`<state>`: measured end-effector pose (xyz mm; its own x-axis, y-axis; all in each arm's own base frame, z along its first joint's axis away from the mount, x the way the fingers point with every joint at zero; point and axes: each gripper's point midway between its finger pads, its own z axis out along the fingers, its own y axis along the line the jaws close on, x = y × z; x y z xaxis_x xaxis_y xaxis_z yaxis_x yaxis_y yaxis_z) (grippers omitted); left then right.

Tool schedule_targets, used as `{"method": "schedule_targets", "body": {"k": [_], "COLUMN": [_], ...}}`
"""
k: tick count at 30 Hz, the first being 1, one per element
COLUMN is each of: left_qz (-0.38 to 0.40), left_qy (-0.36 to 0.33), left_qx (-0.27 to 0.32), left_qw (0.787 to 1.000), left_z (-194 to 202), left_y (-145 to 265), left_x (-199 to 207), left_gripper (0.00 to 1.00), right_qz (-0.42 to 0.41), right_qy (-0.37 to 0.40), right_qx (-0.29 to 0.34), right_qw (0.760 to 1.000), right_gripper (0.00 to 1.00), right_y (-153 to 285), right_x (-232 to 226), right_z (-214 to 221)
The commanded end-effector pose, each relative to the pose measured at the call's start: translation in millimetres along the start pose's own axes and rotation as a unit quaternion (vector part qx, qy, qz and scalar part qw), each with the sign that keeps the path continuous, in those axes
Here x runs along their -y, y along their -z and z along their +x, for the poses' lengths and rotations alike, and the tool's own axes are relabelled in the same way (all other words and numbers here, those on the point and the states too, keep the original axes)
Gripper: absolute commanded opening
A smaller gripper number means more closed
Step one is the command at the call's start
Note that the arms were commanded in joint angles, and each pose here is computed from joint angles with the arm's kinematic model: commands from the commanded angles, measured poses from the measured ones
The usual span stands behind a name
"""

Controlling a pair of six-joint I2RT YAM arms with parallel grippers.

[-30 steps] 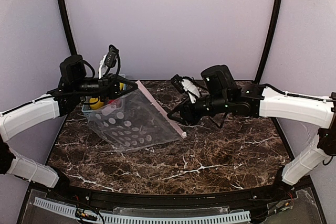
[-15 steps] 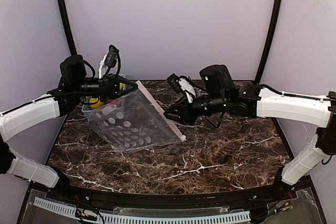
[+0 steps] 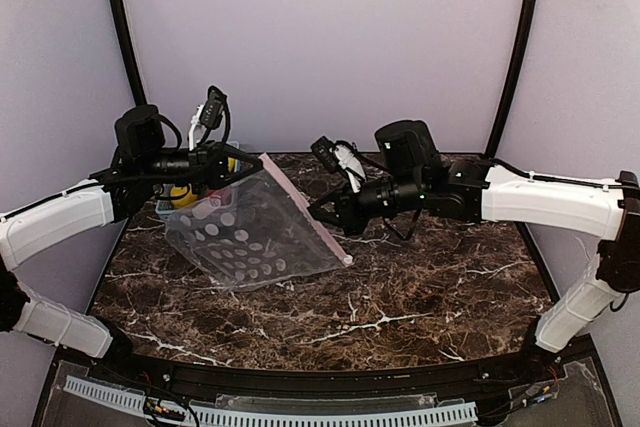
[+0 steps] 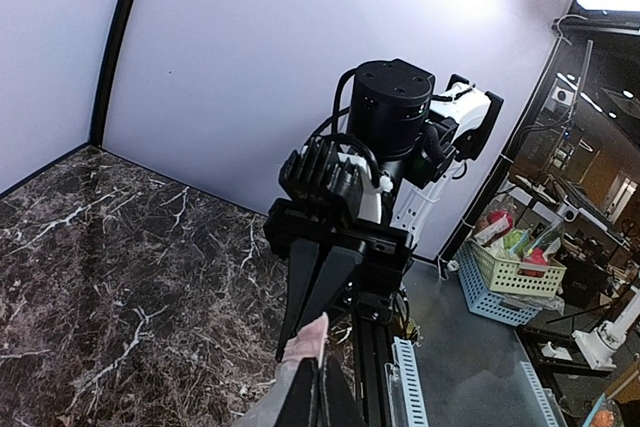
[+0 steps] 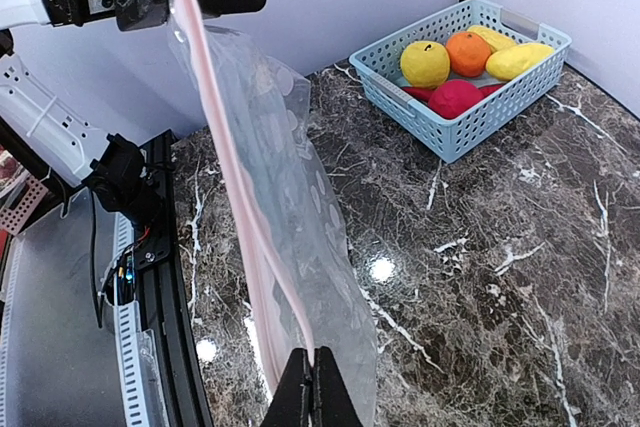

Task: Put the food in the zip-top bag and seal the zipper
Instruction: Pass from the left arm to the right, then open the zipper food storage bag at the center of the board.

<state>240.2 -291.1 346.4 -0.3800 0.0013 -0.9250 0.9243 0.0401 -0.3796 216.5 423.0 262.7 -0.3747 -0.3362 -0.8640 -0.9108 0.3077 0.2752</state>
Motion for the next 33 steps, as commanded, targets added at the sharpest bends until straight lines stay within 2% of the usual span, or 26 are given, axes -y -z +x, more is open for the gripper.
{"method": "schedule_targets", "body": {"k": [1,2,4,5,6,7,8,9,10,11,14,19,25,29,33], "left_qz": [-0.006,-0.011,-0.019,-0.022,-0.029,-0.033,-0.042,-0.048,-0.063,-0.084,-0.133,-0.197,-0.246,-0.259,-0.255], "left_qy": [-0.016,-0.014,-0.011,-0.015,-0.012,-0.019,-0.018,-0.025,-0.029,-0.032,-0.049,-0.059,-0.035,-0.024,-0.018], "left_qx": [0.002,0.002,0.001,0.001,-0.001,-0.001,-0.001,0.0,0.003,0.004,0.016,0.039,0.044,0.045,0.05], "left_qw": [1.0,1.0,1.0,1.0,1.0,0.999,0.999,0.999,0.998,0.996,0.99,0.978,0.968,0.964,0.965], "left_z": [-7,-7,-6,-8,-7,-8,-8,-9,-10,-10,-16,-25,-27,-28,-30], "left_y": [0,0,0,0,0,1,2,3,6,8,17,34,46,48,48], "left_x": [3,1,-2,-2,-4,-4,-6,-6,-8,-13,-20,-31,-49,-54,-51], "left_gripper": [0.01,0.01,0.07,0.19,0.26,0.4,0.47,0.57,0.61,0.72,0.85,0.91,0.93,0.93,0.93], "right_qz": [0.005,0.01,0.023,0.033,0.046,0.061,0.075,0.092,0.108,0.129,0.193,0.282,0.376,0.416,0.407], "right_qy": [0.002,0.0,-0.004,-0.007,-0.013,-0.017,-0.021,-0.027,-0.032,-0.04,-0.067,-0.117,-0.128,-0.105,-0.091], "right_qx": [0.031,0.031,0.03,0.029,0.028,0.024,0.021,0.018,0.015,0.004,-0.016,-0.021,-0.009,0.006,0.023], "right_qw": [0.999,0.999,0.999,0.999,0.998,0.998,0.997,0.995,0.994,0.991,0.979,0.952,0.918,0.903,0.909], "right_gripper": [0.0,0.0,0.0,0.0,0.0,0.0,0.0,0.0,0.0,0.0,0.0,0.0,0.0,0.0,0.0], "right_y": [11,12,13,13,14,14,15,17,20,23,42,95,170,209,226], "right_x": [-2,0,4,8,13,18,23,29,36,44,74,120,148,142,127], "right_z": [-17,-17,-16,-15,-15,-13,-12,-10,-9,-4,7,16,6,-15,-32]}}
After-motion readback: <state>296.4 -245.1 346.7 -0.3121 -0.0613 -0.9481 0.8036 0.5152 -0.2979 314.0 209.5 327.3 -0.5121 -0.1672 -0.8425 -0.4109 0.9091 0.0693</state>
